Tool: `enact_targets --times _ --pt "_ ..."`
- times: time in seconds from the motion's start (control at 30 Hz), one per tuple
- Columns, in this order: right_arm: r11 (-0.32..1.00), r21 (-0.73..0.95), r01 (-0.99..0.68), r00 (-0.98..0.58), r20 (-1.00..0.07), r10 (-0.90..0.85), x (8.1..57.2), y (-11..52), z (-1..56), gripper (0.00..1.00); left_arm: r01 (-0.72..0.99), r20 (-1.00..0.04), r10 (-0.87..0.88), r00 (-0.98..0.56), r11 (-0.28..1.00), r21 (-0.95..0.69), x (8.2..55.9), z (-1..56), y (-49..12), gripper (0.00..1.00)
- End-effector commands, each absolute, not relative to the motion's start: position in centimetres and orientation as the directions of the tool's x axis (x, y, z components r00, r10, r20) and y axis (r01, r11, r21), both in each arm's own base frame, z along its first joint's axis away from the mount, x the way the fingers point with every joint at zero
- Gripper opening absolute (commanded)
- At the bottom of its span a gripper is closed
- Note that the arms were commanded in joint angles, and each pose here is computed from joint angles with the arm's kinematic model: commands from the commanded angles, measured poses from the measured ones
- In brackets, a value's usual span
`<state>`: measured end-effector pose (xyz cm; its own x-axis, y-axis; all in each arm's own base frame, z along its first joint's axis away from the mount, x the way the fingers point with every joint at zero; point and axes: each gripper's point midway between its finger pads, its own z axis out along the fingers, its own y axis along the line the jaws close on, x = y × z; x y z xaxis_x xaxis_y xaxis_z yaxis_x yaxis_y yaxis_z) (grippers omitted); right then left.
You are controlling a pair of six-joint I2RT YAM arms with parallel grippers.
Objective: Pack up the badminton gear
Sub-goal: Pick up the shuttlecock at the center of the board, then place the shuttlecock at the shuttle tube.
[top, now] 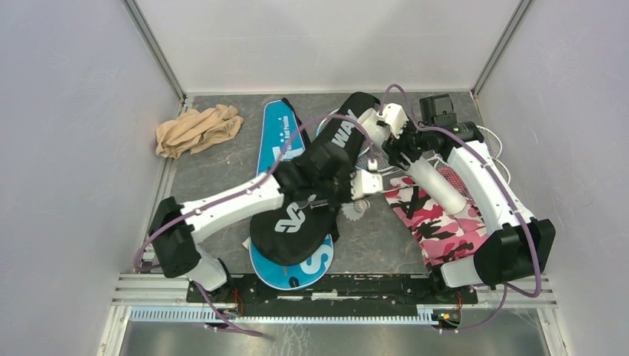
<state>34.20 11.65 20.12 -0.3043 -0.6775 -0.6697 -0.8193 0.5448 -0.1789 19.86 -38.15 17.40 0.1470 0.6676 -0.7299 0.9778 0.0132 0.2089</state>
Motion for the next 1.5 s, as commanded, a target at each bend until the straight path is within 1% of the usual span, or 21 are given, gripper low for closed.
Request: enact_targets --times 0.0,0.1,0.2,0.4,0.53,0.63,0.77,0.93,1.1,1.17,1.23,1.4,1.47 --pt "0.456 -0.317 -0.832 -0.174 -0.631 -0.756 34.6 10.6 24.1 0.08 0.998 -0.761 0.645 0.067 -0.056 0.04 18.3 21.5 -33.8 0.02" --pt "0.396 -0.349 -0.849 -0.127 -0.593 -0.795 34.2 10.2 24.6 0.08 1.0 -0.795 0.607 0.02 -0.028 0.004 19.1 24.2 -31.5 0.02" --pt "0.334 -0.356 -0.873 -0.081 -0.569 -0.819 33.4 10.3 23.8 0.08 1.0 -0.828 0.561 0.004 0.005 0.008 20.1 27.0 -29.5 0.02" --pt "0.206 -0.306 -0.929 -0.005 -0.548 -0.837 31.0 11.8 21.3 0.08 0.994 -0.878 0.478 0.008 0.09 0.059 21.9 32.2 -26.8 0.02" --pt "0.126 -0.268 -0.955 0.046 -0.556 -0.83 29.2 13.2 20.0 0.08 0.988 -0.896 0.444 0.016 0.132 0.082 23.0 34.3 -26.1 0.02" --pt "0.077 -0.238 -0.968 0.079 -0.581 -0.81 28.0 14.4 19.5 0.08 0.987 -0.907 0.42 0.003 0.143 0.07 23.6 35.0 -26.6 0.02" --pt "0.027 -0.227 -0.974 0.121 -0.615 -0.779 26.8 15.9 19.8 0.08 0.993 -0.912 0.41 -0.032 0.117 0.018 23.7 34.4 -27.5 0.02" --pt "-0.003 -0.218 -0.976 0.143 -0.631 -0.763 25.8 17.1 19.9 0.08 0.994 -0.907 0.413 -0.086 0.092 -0.052 24.0 32.8 -28.4 0.05" --pt "-0.026 -0.208 -0.978 0.158 -0.652 -0.742 25.0 18.1 20.3 0.08 0.991 -0.91 0.4 -0.11 0.119 -0.068 25.3 32.0 -29.2 0.07" --pt "-0.033 -0.207 -0.978 0.165 -0.662 -0.731 24.6 18.4 20.5 0.08 0.99 -0.912 0.394 -0.115 0.121 -0.072 25.5 31.8 -29.5 0.09" --pt "-0.037 -0.206 -0.978 0.169 -0.671 -0.722 24.4 18.7 20.6 0.08 0.989 -0.911 0.394 -0.122 0.123 -0.079 25.6 31.4 -30.0 0.13" --pt "-0.043 -0.203 -0.978 0.172 -0.677 -0.716 24.1 18.8 20.6 0.08 0.99 -0.904 0.416 -0.098 0.134 -0.045 25.6 31.0 -30.2 0.3" --pt "-0.045 -0.2 -0.979 0.172 -0.686 -0.707 24.0 19.0 20.7 0.08 0.989 -0.904 0.418 -0.094 0.144 -0.036 25.7 30.9 -30.1 0.32"
